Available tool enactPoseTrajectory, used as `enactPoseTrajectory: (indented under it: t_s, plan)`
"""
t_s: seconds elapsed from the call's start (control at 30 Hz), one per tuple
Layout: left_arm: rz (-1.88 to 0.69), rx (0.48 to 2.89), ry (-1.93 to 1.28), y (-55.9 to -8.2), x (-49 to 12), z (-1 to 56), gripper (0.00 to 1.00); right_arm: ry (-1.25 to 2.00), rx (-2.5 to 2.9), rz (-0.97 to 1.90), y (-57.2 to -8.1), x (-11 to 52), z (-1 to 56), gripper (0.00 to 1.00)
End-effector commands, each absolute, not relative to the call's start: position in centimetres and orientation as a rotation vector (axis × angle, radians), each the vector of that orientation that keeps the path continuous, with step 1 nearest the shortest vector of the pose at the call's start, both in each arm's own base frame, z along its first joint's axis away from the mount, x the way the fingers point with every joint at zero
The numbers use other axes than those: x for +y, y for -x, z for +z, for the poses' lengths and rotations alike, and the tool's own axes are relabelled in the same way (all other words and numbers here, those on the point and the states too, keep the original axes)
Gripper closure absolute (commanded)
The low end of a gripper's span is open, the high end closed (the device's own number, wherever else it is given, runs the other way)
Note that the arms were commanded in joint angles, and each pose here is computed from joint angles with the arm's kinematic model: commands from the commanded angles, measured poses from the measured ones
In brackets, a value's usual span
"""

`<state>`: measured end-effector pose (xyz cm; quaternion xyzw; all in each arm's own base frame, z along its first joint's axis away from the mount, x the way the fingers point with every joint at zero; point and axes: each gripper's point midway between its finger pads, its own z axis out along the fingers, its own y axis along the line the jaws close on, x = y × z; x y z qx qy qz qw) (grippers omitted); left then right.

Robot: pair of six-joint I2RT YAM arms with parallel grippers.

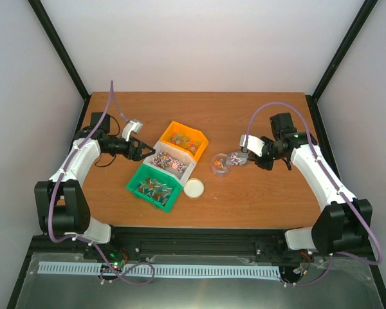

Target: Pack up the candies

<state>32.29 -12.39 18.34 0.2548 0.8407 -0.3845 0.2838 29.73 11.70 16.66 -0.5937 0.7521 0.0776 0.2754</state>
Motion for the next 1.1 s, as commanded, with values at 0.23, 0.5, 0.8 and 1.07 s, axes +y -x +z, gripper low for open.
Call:
enactPoseTrajectory:
  t_s: [0.23,0.5,0.8,1.07]
  plan:
    - [-1.007,2.192,-0.741,-32.3,-12.4,18.7,0.19,1.688,2.017,0.099,-29.9,12.1,17.6,0.97]
    - [-0.944,2.248,-0.738,-32.3,-11.8,17.4,0.19,1.627,2.041,0.085,-30.3,12.1,19.2,0.97]
    - [-0.901,2.284,-0.728,-32.3,-11.3,16.5,0.19,1.581,2.038,0.186,-29.9,14.2,21.9,0.97]
    - [-0.812,2.347,-0.728,-32.3,-10.3,14.4,0.21,1.531,1.98,0.3,-28.9,20.8,25.0,0.97]
